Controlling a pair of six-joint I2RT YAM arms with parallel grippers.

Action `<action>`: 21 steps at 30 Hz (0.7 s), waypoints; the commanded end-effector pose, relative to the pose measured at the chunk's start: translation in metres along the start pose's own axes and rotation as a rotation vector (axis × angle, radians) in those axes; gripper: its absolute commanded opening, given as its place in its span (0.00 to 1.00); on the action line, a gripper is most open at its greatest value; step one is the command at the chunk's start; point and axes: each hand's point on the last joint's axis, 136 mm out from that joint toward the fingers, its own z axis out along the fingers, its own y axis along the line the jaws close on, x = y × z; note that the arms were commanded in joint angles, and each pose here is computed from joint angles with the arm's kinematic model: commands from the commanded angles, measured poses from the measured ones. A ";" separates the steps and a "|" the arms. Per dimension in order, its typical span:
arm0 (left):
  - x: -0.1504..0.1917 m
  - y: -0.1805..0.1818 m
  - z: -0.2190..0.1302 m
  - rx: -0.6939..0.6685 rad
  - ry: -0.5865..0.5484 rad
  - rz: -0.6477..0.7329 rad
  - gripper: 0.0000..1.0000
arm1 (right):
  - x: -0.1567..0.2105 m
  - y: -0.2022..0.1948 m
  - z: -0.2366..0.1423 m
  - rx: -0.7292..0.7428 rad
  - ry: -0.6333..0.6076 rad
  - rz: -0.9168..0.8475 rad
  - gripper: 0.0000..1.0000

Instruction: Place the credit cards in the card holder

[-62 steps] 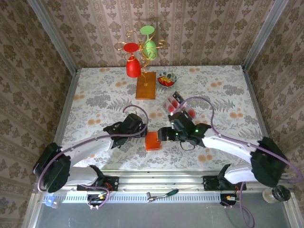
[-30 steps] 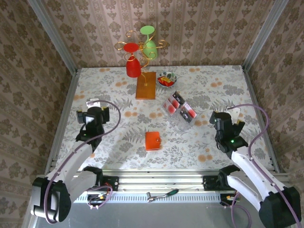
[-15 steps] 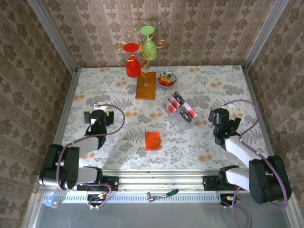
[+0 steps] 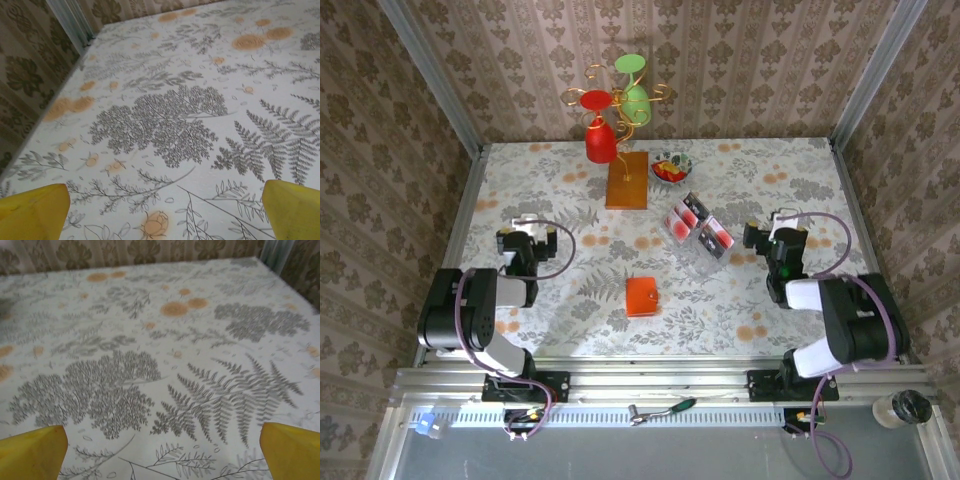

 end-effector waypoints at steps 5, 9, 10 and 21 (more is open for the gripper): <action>-0.017 -0.001 0.007 0.080 -0.042 -0.067 1.00 | -0.017 0.012 0.012 -0.074 -0.020 -0.010 1.00; -0.016 -0.002 0.006 0.079 -0.041 -0.064 1.00 | -0.017 0.012 0.009 -0.073 -0.029 -0.016 1.00; -0.016 -0.002 0.006 0.075 -0.042 -0.061 1.00 | -0.018 0.012 0.009 -0.073 -0.032 -0.015 1.00; -0.017 -0.002 0.006 0.064 -0.045 -0.054 1.00 | -0.016 0.013 0.013 -0.079 -0.013 -0.016 1.00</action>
